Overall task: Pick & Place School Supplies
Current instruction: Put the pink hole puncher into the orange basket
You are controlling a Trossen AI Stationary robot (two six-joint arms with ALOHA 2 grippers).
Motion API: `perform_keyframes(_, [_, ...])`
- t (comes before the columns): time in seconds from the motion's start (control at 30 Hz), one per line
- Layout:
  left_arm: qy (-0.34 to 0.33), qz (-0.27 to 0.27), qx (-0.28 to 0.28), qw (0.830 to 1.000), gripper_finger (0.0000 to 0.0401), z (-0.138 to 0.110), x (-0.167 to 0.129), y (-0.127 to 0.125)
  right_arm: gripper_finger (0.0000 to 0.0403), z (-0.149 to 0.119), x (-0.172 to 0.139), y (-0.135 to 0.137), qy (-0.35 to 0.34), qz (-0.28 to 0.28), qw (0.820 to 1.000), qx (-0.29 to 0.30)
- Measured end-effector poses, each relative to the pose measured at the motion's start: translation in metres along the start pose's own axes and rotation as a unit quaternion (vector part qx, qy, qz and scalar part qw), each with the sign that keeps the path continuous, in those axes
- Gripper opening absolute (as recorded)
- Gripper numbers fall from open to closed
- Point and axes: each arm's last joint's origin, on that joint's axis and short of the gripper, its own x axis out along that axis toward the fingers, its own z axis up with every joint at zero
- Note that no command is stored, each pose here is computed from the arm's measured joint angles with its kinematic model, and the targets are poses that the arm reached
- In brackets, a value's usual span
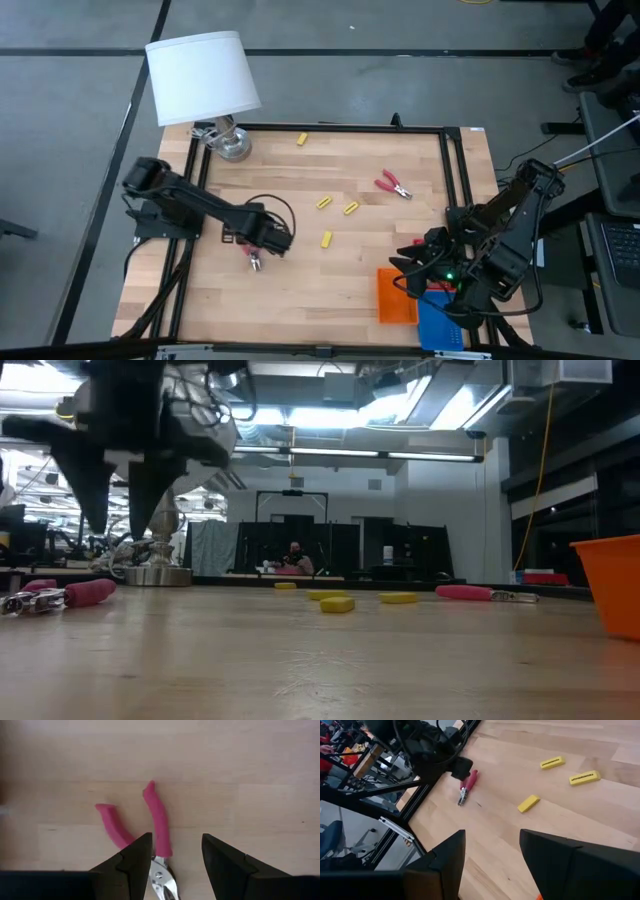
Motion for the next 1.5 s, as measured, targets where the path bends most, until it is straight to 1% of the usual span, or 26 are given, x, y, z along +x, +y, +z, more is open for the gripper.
perform_keyframes(0.17, [0.030,-0.040,-0.030,0.998,0.0169,0.003,0.018,0.019,0.0192,0.000,0.000,0.000,-0.002,0.000,1.000,0.000])
perform_keyframes(0.23, [0.031,-0.038,-0.035,0.998,0.0169,0.003,0.025,0.023,0.0192,0.001,0.001,0.000,-0.007,-0.001,1.000,0.004])
perform_keyframes(0.43, [0.041,-0.048,-0.037,0.997,0.0169,0.005,0.041,0.024,0.0192,0.005,0.005,0.001,-0.019,-0.004,1.000,0.014])
perform_keyframes(0.53, [0.042,-0.067,-0.046,0.996,0.0163,0.004,0.048,0.023,0.0192,0.006,0.006,0.001,-0.021,-0.005,1.000,0.022])
perform_keyframes(0.6, [0.041,-0.066,-0.047,0.996,0.0147,0.004,0.052,0.026,0.0192,0.006,0.006,0.001,-0.022,-0.005,0.999,0.026])
perform_keyframes(0.67, [0.041,-0.071,-0.048,0.995,0.0118,0.004,0.055,0.026,0.0192,0.006,0.006,0.001,-0.022,-0.005,0.999,0.027])
perform_keyframes(0.8, [0.035,-0.091,-0.042,0.994,0.0033,0.004,0.058,0.025,0.0192,0.006,0.006,0.001,-0.018,-0.006,0.999,0.027])
perform_keyframes(0.83, [0.032,-0.102,-0.039,0.994,0.0031,0.003,0.057,0.024,0.0192,0.006,0.006,0.001,-0.013,-0.007,1.000,0.027])
perform_keyframes(0.87, [0.029,-0.128,-0.036,0.991,0.0031,0.001,0.056,0.019,0.0192,0.005,0.006,0.001,-0.007,-0.008,1.000,0.027])
perform_keyframes(0.9, [0.027,-0.167,-0.032,0.985,0.0031,-0.002,0.050,0.011,0.0192,0.004,0.005,0.001,-0.002,-0.007,1.000,0.025])
perform_keyframes(0.97, [0.024,-0.249,-0.021,0.968,0.0031,-0.007,0.038,-0.004,0.0192,0.002,0.003,0.001,0.002,-0.004,1.000,0.023])
perform_keyframes(1.03, [0.015,-0.321,0.004,0.947,0.0031,-0.012,0.026,-0.017,0.0192,0.000,0.000,0.000,0.001,0.001,1.000,0.023])
perform_keyframes(1.07, [0.014,-0.361,0.014,0.932,0.0031,-0.015,0.018,-0.025,0.0192,-0.001,-0.001,0.000,-0.002,0.004,1.000,0.027])
perform_keyframes(1.13, [0.007,-0.447,0.023,0.894,0.0031,-0.018,-0.006,-0.040,0.0192,-0.002,-0.004,0.000,-0.009,0.012,1.000,0.027])
perform_keyframes(1.17, [-0.001,-0.479,0.028,0.877,0.0031,-0.018,-0.016,-0.045,0.0192,-0.004,-0.006,0.000,-0.008,0.014,1.000,0.026])
perform_keyframes(1.23, [-0.018,-0.523,0.044,0.851,0.0031,-0.018,-0.033,-0.054,0.0192,-0.005,-0.008,-0.001,-0.005,0.017,0.999,0.028])
perform_keyframes(1.27, [-0.022,-0.538,0.049,0.841,0.0031,-0.017,-0.041,-0.058,0.0192,-0.006,-0.009,-0.001,-0.002,0.018,0.999,0.027])
perform_keyframes(1.33, [-0.029,-0.561,0.057,0.826,0.0031,-0.018,-0.057,-0.069,0.0192,-0.009,-0.012,-0.002,0.006,0.018,1.000,0.021])
perform_keyframes(1.4, [-0.031,-0.568,0.085,0.818,0.0031,-0.022,-0.063,-0.080,0.0192,-0.010,-0.014,-0.004,0.019,0.011,1.000,0.014])
perform_keyframes(1.43, [-0.026,-0.579,0.098,0.809,0.0031,-0.027,-0.066,-0.087,0.0192,-0.011,-0.014,-0.005,0.028,0.007,1.000,0.010])
perform_keyframes(1.5, [-0.029,-0.610,0.107,0.785,0.0031,-0.032,-0.072,-0.100,0.0192,-0.013,-0.014,-0.006,0.048,-0.001,0.999,-0.005])
